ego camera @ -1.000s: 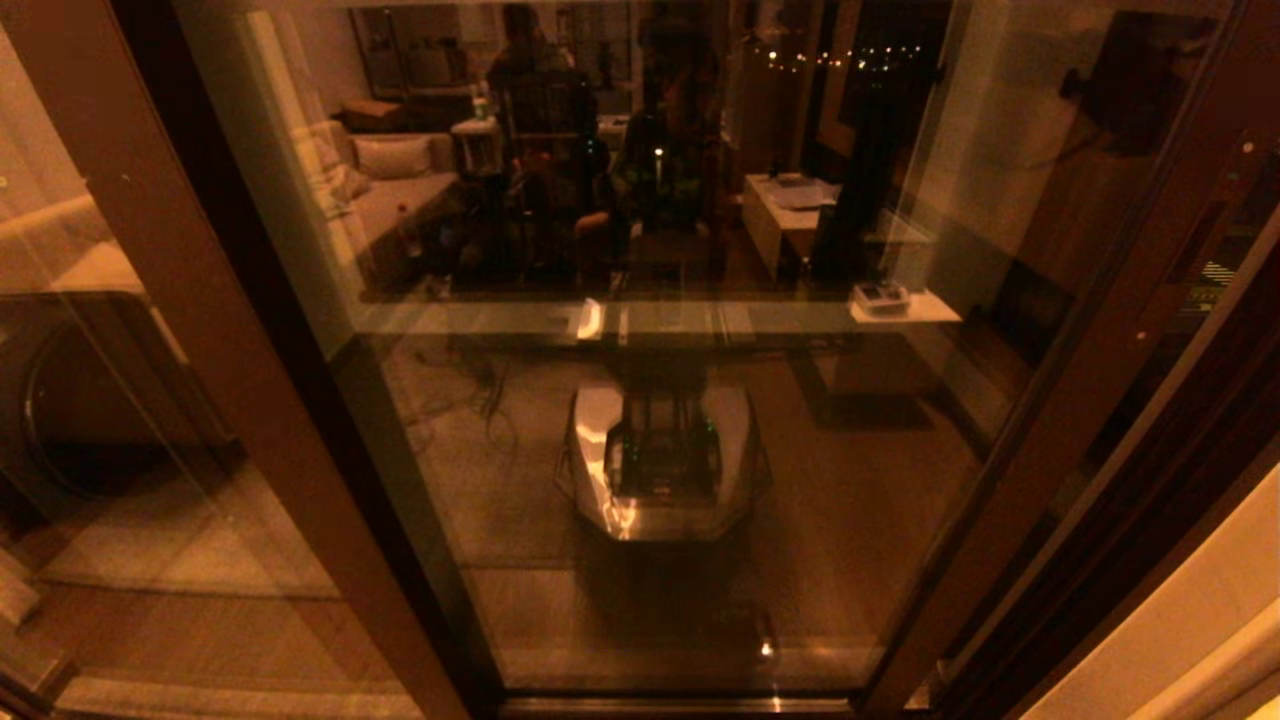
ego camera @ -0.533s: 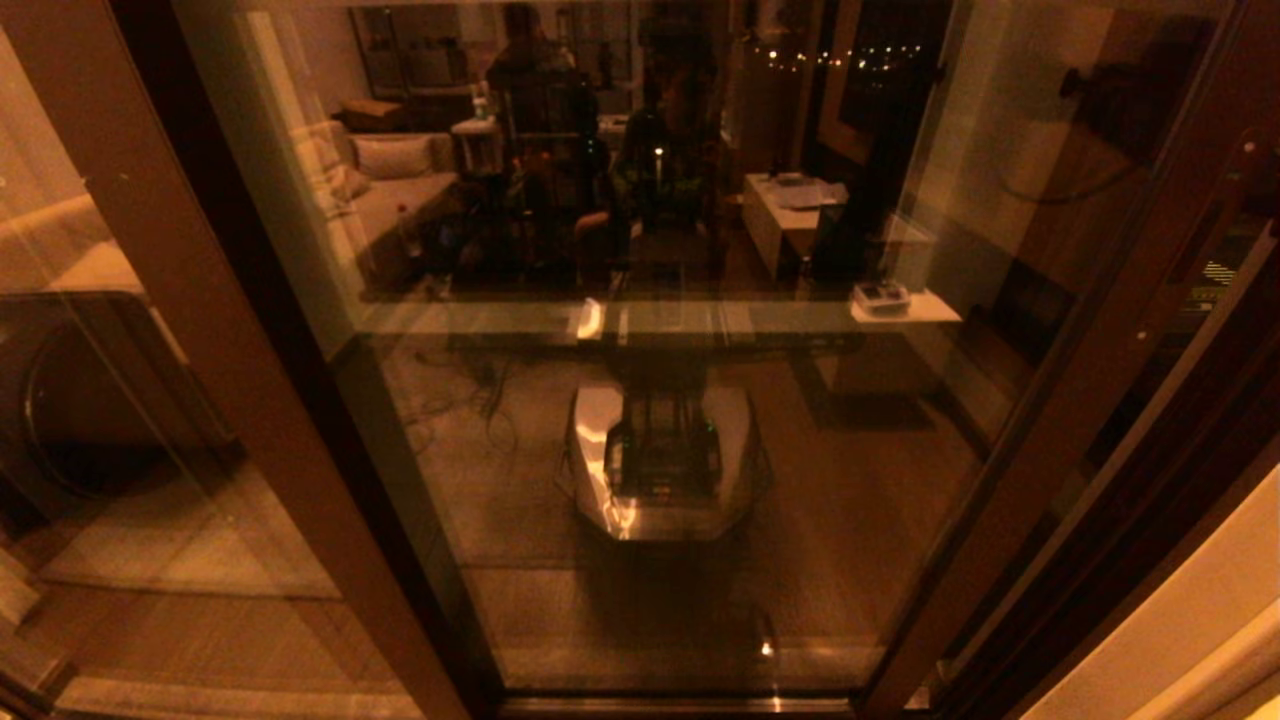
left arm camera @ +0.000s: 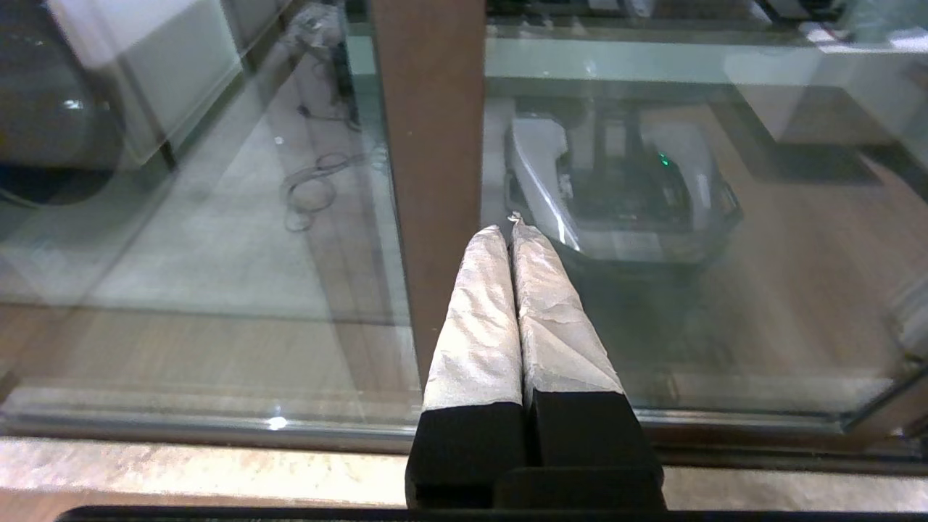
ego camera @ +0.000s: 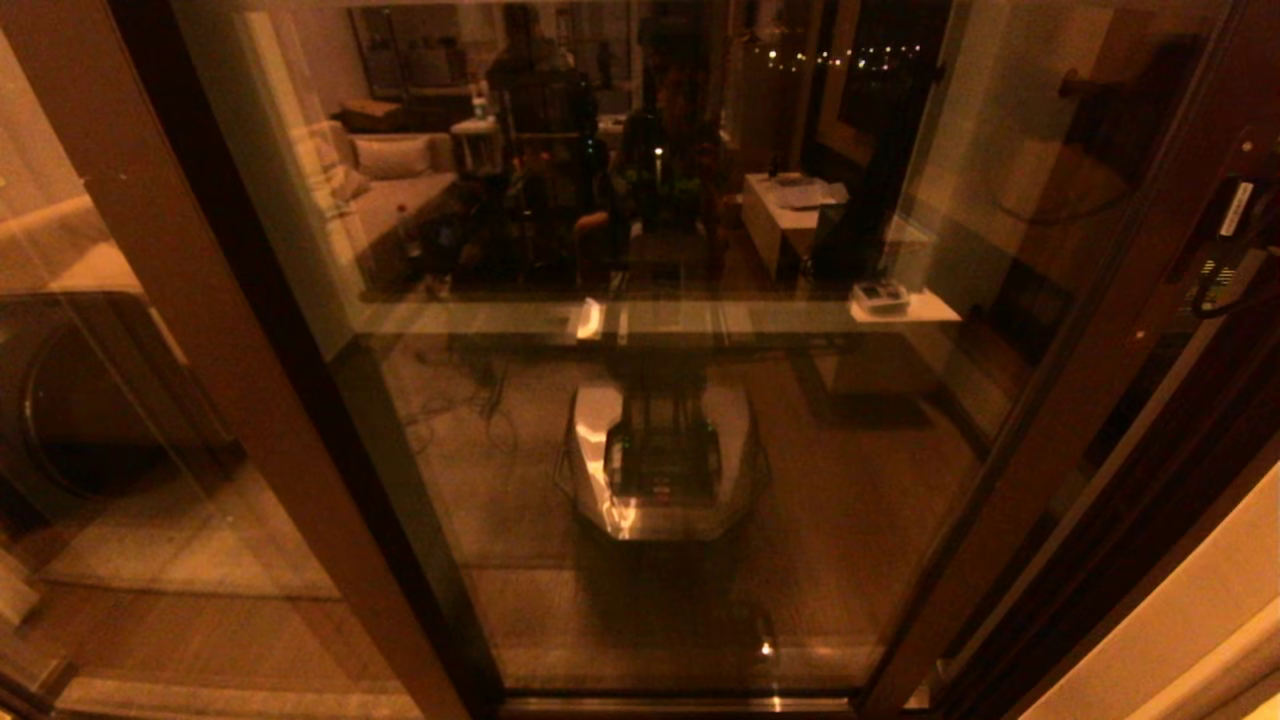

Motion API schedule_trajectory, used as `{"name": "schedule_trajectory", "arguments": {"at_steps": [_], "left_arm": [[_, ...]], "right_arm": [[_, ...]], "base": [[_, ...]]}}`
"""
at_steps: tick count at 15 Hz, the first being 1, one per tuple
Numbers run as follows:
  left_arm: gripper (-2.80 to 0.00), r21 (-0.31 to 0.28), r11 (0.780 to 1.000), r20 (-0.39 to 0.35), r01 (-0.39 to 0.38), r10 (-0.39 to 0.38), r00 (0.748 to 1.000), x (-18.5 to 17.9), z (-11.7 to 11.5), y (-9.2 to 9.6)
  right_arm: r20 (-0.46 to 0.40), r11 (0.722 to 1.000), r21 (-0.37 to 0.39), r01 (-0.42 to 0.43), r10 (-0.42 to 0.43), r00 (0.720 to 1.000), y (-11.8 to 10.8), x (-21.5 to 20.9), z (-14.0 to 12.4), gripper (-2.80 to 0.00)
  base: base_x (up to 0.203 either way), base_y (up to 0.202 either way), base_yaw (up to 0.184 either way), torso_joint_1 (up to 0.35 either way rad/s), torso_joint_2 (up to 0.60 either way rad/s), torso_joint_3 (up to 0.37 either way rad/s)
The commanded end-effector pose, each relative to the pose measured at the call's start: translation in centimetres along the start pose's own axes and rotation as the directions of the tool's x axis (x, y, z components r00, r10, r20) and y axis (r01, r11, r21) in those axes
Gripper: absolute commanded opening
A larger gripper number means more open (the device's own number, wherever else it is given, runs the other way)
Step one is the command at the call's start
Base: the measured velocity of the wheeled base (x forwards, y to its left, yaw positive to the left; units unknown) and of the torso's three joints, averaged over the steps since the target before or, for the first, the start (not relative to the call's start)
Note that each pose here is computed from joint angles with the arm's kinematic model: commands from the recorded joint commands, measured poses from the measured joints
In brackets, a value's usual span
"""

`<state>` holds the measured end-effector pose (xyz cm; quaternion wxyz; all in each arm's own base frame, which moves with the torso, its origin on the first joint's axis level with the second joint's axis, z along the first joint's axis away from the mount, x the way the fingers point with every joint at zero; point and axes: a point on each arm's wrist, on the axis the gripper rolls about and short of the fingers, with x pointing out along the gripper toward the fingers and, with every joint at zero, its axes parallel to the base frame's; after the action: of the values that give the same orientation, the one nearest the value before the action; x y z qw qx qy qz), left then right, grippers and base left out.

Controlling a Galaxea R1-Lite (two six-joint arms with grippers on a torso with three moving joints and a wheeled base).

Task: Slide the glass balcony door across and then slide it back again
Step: Open the slid door

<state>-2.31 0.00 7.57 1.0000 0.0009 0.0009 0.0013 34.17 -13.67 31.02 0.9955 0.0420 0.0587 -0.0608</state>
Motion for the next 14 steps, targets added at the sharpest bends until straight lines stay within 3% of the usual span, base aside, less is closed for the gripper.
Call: {"name": "schedule_trajectory", "arguments": {"at_steps": [1,14], "left_arm": [[-2.80,0.000,1.000,0.002,-0.001,0.001,1.000,0.0,0.0,0.0],[-2.80,0.000,1.000,0.000,-0.001,0.001,1.000,0.0,0.0,0.0]], "right_arm": [[-0.006,1.000,0.000,-0.020,0.020,1.000,0.5,0.2,-0.2,-2.80],[-0.019,0.997,0.010,-0.073,0.073,0.997,2.7,-0.1,-0.4,-2.80]], "base": [[0.000,0.000,0.000,0.000,0.00,0.000],[0.000,0.000,0.000,0.000,0.00,0.000]]}}
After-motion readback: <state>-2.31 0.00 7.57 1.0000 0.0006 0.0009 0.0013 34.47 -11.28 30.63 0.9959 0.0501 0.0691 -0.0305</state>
